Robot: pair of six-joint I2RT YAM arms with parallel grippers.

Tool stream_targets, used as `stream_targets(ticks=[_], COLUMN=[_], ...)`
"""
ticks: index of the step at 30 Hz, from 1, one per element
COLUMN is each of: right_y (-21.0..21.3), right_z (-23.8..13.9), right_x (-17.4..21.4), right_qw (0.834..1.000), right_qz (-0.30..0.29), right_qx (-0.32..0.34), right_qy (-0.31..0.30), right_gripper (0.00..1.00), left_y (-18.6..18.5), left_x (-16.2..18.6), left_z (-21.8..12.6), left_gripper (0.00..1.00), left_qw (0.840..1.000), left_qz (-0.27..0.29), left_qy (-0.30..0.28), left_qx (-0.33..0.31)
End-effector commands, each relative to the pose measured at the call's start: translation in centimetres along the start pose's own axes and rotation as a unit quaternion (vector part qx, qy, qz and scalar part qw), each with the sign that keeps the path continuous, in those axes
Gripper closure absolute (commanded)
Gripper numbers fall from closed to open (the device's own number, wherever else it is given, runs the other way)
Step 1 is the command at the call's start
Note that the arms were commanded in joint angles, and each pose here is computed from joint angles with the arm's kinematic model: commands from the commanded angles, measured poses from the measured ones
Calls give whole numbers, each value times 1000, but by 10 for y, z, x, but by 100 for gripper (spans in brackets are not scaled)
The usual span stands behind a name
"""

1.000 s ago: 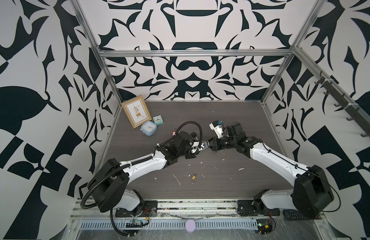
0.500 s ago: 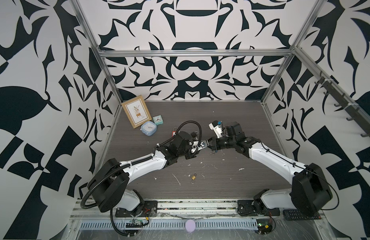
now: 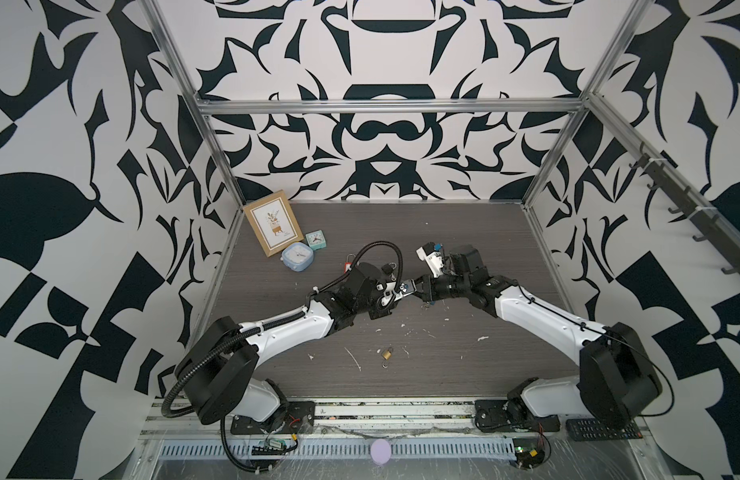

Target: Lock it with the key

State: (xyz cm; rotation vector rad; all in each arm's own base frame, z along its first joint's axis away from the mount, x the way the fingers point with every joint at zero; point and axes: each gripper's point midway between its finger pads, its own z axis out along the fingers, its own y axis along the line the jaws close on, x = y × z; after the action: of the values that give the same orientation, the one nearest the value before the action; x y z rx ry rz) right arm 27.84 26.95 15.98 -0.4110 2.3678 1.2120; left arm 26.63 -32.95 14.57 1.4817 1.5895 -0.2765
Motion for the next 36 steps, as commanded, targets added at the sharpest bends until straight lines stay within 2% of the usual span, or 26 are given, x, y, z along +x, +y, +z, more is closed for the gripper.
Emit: stream_targets(ticks=[1, 17, 24, 30, 36], right_y=[1, 3, 3, 8, 15], right_z=[18, 46, 51, 45, 34], right_x=[42, 62, 65, 54, 28], right_qw=[997, 993, 992, 995, 997], right_qz=[29, 47, 49, 30, 5], right_qx=[-16, -32, -33, -20, 1], right_qy=[72, 102, 109, 98, 71], right_gripper=[100, 100, 100, 100, 100], left_y=[55, 75, 87, 84, 65], left_x=[-137, -162, -162, -138, -79], left_z=[-52, -66, -77, -67, -44], left_gripper=[100, 100, 100, 100, 100], left_qw=[970, 955, 946, 953, 969], left_qz=[40, 33, 2, -11, -65], left_qy=[-225, -275, -300, -271, -196], left_qx=[-83, -109, -124, -135, -132])
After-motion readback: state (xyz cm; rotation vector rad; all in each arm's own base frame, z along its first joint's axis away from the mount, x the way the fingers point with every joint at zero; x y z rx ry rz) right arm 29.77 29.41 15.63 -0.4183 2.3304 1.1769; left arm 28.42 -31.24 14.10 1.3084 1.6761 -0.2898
